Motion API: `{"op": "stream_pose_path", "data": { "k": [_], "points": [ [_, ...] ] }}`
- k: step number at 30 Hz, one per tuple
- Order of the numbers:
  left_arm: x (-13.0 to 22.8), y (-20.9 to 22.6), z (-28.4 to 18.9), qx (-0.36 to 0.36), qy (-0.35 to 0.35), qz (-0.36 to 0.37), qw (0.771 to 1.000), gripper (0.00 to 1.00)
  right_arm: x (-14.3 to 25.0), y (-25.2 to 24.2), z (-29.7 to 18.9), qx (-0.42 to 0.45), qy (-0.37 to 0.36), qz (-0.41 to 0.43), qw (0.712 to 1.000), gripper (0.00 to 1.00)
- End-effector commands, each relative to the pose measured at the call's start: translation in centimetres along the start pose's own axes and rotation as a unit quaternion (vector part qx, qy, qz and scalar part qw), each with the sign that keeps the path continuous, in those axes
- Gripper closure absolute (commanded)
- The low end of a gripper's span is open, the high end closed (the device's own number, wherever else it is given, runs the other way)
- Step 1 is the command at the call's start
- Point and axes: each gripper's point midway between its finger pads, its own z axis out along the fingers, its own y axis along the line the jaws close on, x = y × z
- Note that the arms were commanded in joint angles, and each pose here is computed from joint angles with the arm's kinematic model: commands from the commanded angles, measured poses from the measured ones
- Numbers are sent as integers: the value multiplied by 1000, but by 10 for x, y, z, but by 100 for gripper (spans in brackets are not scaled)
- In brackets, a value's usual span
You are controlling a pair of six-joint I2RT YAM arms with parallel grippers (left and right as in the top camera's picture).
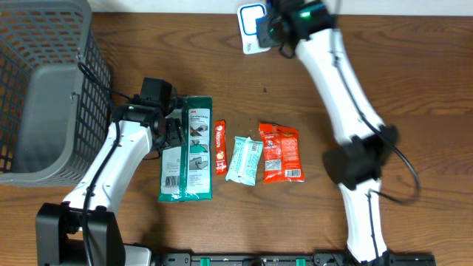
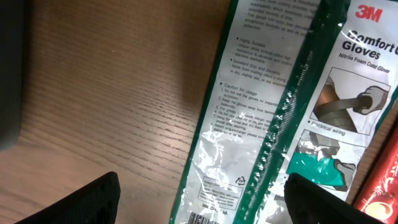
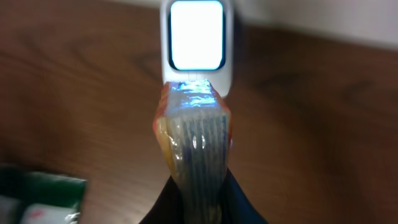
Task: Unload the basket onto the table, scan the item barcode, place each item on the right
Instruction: 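Carry the tissue box to the right table edge and release it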
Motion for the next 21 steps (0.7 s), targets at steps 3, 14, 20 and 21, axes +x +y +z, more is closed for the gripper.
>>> {"op": "stream_pose_path", "data": {
  "k": [3,14,20,21],
  "points": [
    [-7,1,-5,1,-12,-2,1000,15,22,-26,-58,12,42,4,999,99],
    [-7,1,-5,1,-12,-2,1000,15,84,-131,-72,84,177,90,976,99],
    [-7,1,-5,1,-12,-2,1000,15,132,-206,-68,162,249,192,935,99],
    [-7,1,-5,1,-12,-2,1000,15,143,-218,-67,181,262,211,924,99]
  ]
}}
